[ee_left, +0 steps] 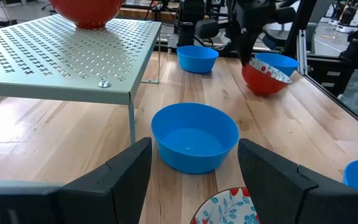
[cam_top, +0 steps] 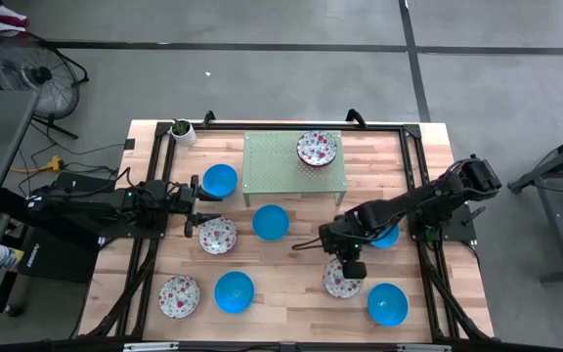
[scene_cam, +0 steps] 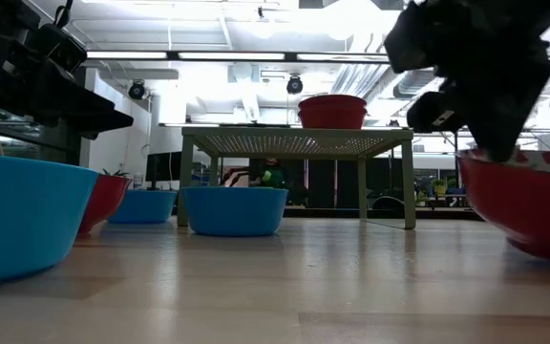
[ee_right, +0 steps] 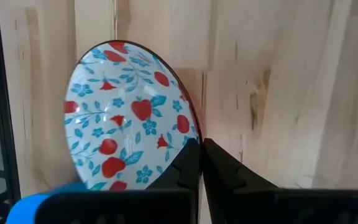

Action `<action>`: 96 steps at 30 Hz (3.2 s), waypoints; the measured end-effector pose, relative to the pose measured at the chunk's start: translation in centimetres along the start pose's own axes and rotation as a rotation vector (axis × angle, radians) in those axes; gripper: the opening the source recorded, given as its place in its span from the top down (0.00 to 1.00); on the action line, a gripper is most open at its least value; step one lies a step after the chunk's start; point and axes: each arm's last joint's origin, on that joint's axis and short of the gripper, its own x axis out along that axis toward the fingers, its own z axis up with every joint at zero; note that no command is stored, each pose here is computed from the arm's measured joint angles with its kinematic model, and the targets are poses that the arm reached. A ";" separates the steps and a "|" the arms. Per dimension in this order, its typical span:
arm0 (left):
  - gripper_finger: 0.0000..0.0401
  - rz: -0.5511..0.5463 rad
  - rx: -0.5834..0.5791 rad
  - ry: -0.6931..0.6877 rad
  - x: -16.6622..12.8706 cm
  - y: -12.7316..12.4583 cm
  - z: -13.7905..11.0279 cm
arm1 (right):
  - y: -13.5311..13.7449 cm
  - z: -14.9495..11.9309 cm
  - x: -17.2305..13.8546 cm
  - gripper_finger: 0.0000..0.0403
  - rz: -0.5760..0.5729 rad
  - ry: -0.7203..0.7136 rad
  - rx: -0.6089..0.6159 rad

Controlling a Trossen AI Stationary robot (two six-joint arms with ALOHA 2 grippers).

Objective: Pick & Place Mini bowls
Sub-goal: Stack the red bowl on top of the red bowls on the shelf

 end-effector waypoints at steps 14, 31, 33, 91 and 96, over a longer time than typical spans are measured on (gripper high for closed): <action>0.42 0.000 0.000 0.000 0.0 0.0 0.0 | -0.1 1.1 -1.7 1.00 0.006 -0.040 0.031; 0.42 0.000 0.000 0.000 0.0 0.0 0.0 | -1.2 4.1 -11.9 1.00 0.036 -0.207 0.232; 0.42 0.000 0.000 0.000 0.0 0.0 0.0 | -1.7 4.4 -13.6 1.00 0.026 -0.224 0.237; 0.42 0.000 0.000 0.000 0.0 0.0 0.0 | -21.7 1.2 -25.6 1.00 0.028 -0.560 0.960; 0.42 0.000 0.000 0.000 0.0 0.0 0.0 | -22.2 1.0 -25.1 1.00 0.035 -0.521 0.999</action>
